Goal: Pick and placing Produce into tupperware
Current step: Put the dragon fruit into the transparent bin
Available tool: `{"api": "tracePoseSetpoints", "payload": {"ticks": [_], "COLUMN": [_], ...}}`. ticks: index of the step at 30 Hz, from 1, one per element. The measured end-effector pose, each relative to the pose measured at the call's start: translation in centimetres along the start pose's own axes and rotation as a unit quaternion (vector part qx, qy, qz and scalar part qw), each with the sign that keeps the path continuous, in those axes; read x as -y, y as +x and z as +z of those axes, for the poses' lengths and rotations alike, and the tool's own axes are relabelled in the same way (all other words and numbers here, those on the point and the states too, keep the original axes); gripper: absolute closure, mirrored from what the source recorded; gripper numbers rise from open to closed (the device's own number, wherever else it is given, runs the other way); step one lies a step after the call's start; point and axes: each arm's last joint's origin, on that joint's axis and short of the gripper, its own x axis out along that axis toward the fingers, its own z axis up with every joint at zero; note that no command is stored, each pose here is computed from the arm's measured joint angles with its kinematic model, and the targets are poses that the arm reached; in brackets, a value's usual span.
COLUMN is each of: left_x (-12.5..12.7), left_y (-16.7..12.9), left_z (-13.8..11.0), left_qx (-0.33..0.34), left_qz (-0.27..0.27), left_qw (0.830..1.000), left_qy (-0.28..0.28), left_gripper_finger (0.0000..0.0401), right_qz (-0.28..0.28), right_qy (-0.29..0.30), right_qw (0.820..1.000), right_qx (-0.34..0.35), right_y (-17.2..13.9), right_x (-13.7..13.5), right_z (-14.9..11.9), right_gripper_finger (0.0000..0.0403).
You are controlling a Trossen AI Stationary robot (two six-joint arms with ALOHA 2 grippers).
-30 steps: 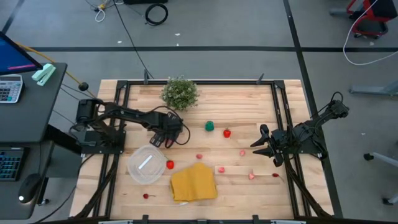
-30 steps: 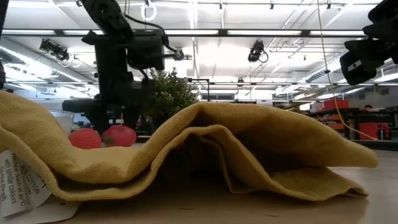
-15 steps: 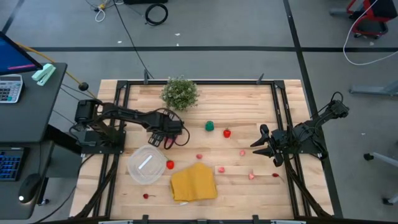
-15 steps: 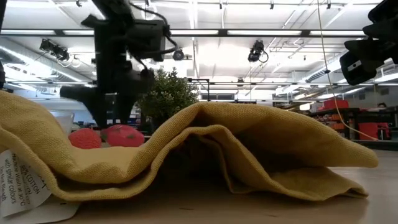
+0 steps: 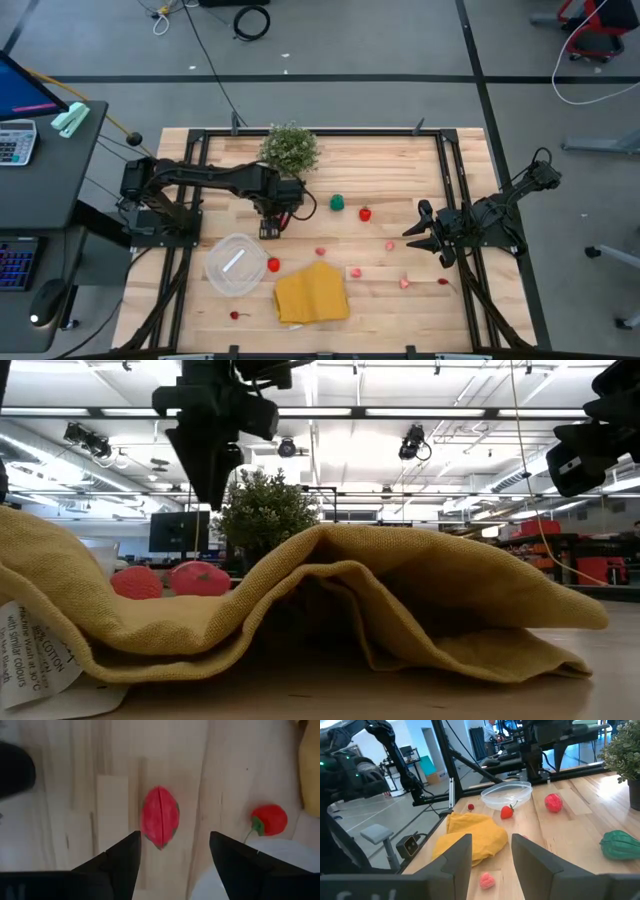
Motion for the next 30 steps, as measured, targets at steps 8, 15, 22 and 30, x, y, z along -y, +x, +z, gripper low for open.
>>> {"api": "tracePoseSetpoints", "payload": {"ticks": [8,15,22,30], "left_x": [0.7,0.1,0.1,0.2], "left_y": [3.4,4.8,4.8,5.2], "left_z": [-1.3,-2.0,-1.9,-1.6], "left_qx": [-0.011,-0.020,-0.013,-0.008], "left_qz": [0.003,0.050,0.045,0.044], "left_qw": [1.000,0.999,0.999,0.998], "left_qy": [0.010,0.005,0.021,0.039], "left_gripper_finger": [0.0130,0.0115,0.0115,0.0115], "right_qz": [0.000,0.000,0.000,0.000], "right_qy": [0.000,0.000,0.000,0.000], "right_qw": [1.000,1.000,1.000,1.000], "right_qx": [0.000,0.000,0.000,0.000], "right_y": [0.0,0.0,0.0,0.0], "right_x": [0.0,0.0,0.0,0.0], "right_z": [0.0,0.0,0.0,0.0], "right_gripper_finger": [0.0257,0.0257,0.0257,0.0257]}}
